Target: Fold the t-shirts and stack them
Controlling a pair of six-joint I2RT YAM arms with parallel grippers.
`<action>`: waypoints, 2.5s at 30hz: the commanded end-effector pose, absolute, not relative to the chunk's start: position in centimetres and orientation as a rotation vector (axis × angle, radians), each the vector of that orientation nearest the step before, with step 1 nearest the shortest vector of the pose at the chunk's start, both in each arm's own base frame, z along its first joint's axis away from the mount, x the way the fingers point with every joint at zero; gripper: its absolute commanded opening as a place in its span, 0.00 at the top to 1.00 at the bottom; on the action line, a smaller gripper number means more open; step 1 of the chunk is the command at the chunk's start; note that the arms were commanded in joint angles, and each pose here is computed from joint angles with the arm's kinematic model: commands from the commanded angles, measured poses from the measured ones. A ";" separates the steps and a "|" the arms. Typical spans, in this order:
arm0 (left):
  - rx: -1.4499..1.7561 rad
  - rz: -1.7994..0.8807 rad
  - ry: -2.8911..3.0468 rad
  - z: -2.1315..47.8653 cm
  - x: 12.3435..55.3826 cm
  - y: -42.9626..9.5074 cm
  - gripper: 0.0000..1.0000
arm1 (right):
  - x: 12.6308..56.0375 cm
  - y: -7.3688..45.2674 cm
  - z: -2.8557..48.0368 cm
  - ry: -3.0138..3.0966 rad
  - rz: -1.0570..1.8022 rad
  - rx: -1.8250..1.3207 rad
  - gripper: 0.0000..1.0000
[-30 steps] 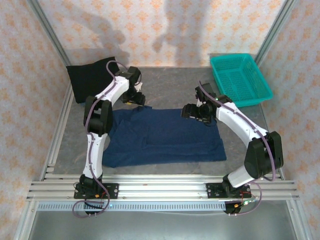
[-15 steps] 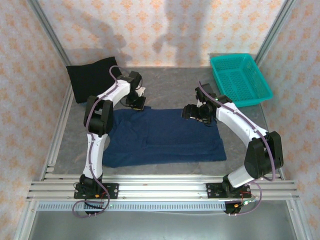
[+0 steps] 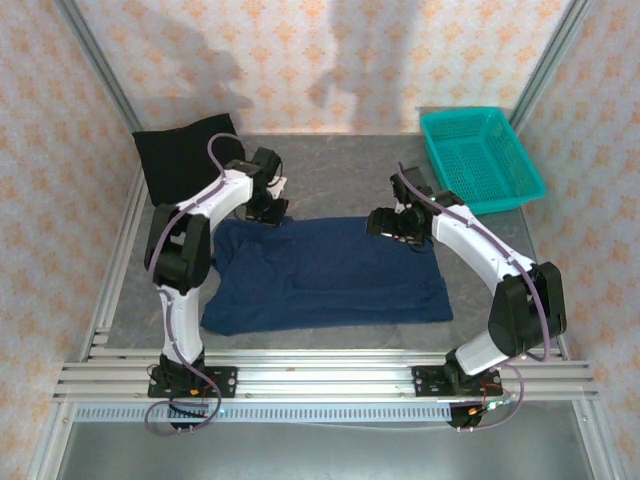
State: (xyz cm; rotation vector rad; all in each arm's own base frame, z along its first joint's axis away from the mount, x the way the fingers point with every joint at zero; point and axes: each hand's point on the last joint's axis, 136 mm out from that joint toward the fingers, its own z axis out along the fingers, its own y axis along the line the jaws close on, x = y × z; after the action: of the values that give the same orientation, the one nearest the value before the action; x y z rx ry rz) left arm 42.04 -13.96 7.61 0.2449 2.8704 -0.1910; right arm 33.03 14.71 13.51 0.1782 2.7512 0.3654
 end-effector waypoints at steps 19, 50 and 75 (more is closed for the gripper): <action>0.000 0.108 2.810 4.5 25.3 -16.7 0.84 | 32.3 13.6 10.2 2.800 0.313 0.219 0.16; -0.272 -0.397 2.876 6.9 34.1 -15.3 0.40 | 31.9 13.4 10.1 2.825 0.304 0.199 0.16; 0.349 -0.783 3.012 4.6 24.5 -30.5 0.43 | 32.0 12.8 10.1 2.819 0.260 0.227 0.16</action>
State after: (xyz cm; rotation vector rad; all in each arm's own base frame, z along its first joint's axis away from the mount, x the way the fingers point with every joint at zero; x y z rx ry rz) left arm 25.02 -28.09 3.12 0.3097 3.0538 -0.6791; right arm 32.15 13.70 10.30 0.2074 2.8111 0.3170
